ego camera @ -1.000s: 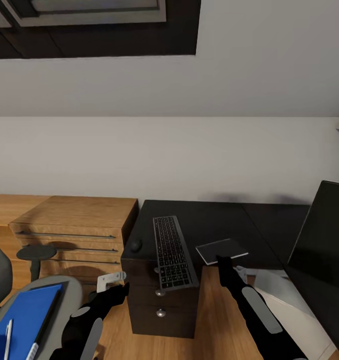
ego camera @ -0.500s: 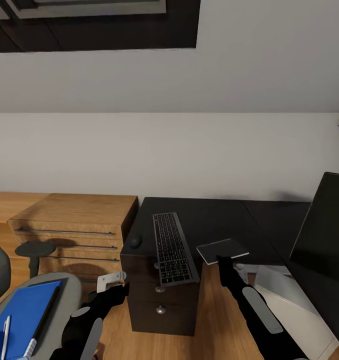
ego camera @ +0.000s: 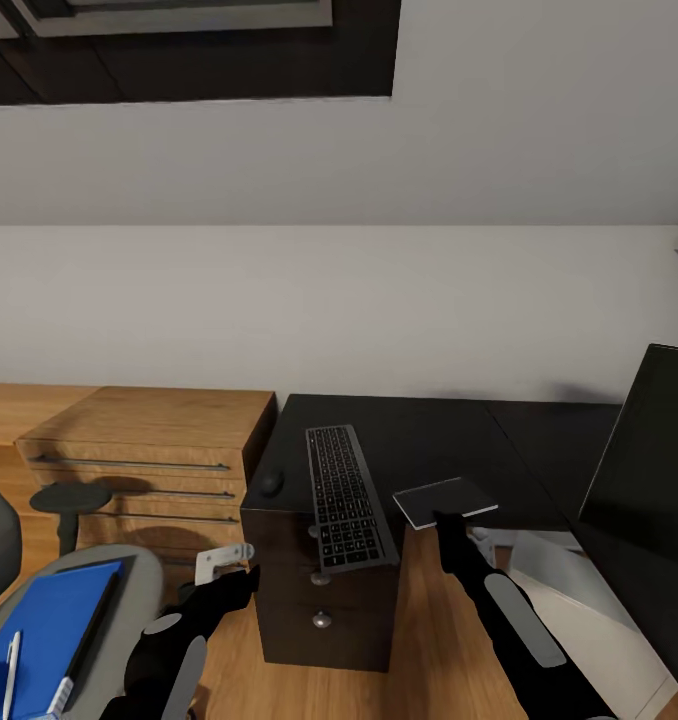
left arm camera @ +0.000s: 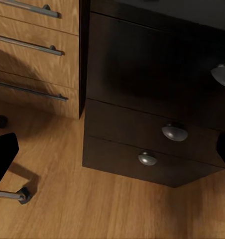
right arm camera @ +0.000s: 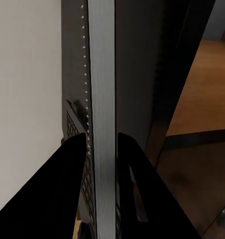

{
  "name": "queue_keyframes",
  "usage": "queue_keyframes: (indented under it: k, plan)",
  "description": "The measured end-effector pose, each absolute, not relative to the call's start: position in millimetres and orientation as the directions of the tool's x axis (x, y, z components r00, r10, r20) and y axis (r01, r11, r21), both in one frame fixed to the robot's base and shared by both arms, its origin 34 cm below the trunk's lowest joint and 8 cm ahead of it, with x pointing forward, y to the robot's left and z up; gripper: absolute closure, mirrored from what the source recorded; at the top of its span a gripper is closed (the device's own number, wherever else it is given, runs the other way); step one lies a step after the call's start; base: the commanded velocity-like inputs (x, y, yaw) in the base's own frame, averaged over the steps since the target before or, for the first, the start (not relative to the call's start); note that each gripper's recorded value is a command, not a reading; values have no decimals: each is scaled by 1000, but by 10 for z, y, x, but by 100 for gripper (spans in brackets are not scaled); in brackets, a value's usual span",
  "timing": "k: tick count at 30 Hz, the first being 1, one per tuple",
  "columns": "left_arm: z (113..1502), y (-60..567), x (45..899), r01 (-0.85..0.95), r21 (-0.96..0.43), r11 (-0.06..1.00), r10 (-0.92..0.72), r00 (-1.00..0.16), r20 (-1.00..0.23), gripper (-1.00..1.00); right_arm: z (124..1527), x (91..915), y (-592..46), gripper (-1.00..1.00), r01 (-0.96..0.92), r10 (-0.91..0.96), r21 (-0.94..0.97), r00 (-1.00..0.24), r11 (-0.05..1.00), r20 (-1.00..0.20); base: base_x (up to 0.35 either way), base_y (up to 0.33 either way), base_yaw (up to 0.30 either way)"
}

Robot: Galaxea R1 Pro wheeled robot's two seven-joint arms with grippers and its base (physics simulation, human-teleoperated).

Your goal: In the bedroom, organize the workspace by keeping the computer under the desk, ensuring the monitor is on the desk, placing the keyboard on the desk next to the monitor, placing the mouse on the desk next to the keyboard, moving the folder from the swivel chair onto the desk next to the mouse, stacking the notebook on top of the folder with the pen on top of the notebook, and positioning the swivel chair next to the desk.

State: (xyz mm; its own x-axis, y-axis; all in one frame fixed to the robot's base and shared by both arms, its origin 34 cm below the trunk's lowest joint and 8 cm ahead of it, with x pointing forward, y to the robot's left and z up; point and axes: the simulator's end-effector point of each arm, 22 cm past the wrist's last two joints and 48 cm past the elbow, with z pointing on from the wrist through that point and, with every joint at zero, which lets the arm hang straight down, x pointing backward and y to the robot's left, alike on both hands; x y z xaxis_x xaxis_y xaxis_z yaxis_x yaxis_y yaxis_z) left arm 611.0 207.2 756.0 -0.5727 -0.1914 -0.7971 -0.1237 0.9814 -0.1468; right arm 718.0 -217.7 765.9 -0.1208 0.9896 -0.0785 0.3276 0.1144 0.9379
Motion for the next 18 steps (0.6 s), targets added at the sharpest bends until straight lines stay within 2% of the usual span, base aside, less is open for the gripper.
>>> queue_keyframes:
  k: [8,18]
  plan:
    - [7560,2075,6107,-123,-146,982,-190,-573,-797,-100,7661,7179,-2178,100,328,990,938,-121,115,-79,185,0,0]
    - [7557,2075,6108,-123,-146,982,-190,-574,-797,-100,7658,7180,-2182,100,328,989,938,-122,115,-79,37,0,0]
